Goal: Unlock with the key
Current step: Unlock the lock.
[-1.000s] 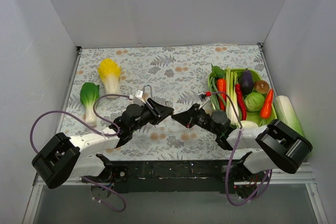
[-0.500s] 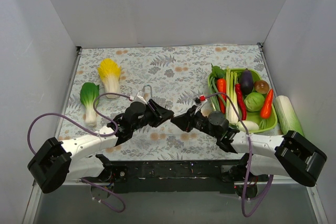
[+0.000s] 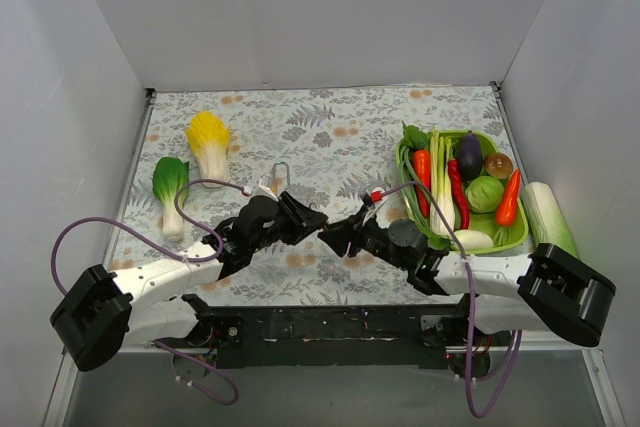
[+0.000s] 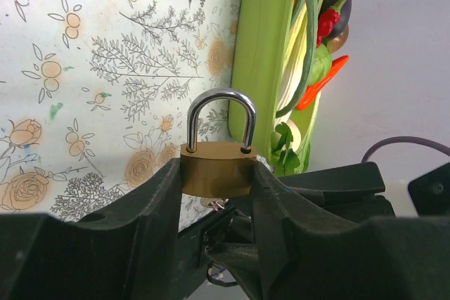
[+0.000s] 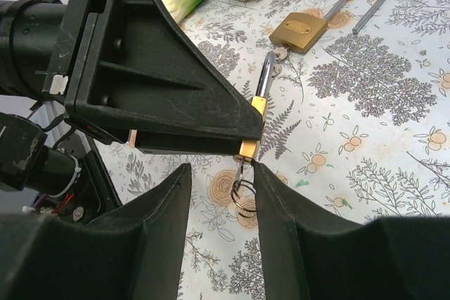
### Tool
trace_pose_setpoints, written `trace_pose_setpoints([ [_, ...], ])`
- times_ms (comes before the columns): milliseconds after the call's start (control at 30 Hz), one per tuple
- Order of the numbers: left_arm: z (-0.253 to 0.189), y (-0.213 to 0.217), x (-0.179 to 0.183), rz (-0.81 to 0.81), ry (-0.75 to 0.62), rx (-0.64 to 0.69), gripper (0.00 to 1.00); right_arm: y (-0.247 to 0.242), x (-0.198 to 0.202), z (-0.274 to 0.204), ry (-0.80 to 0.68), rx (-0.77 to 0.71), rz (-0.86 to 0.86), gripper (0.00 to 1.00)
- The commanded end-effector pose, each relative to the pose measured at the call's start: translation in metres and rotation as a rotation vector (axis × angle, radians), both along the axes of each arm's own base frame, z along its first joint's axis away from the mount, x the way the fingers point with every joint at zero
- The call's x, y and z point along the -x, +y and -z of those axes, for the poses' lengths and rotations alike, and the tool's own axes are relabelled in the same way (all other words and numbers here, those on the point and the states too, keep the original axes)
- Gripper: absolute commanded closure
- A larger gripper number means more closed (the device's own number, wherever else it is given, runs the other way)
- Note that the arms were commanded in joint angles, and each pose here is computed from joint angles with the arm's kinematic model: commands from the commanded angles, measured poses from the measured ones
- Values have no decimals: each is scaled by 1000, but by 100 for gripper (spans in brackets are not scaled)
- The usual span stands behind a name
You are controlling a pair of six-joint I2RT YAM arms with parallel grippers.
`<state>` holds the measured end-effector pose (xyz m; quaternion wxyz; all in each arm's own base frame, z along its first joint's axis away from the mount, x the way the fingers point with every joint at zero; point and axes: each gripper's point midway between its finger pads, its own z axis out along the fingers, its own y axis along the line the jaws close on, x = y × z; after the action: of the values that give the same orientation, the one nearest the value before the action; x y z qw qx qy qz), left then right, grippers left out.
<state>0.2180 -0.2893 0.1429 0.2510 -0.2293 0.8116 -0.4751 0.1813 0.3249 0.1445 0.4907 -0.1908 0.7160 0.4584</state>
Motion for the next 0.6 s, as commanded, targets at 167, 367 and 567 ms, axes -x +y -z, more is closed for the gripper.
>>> trace_pose_setpoints([
  [167, -42, -7, 1, -178, 310, 378, 100, 3, -36, -27, -90, -61, 156, 50],
  [367, -36, 1, 0, -220, 312, 377, 100, -2, -39, -26, -71, -47, 187, 44],
  [567, -38, -3, -1, -206, 309, 388, 100, 3, -33, -29, -73, -74, 147, 45],
])
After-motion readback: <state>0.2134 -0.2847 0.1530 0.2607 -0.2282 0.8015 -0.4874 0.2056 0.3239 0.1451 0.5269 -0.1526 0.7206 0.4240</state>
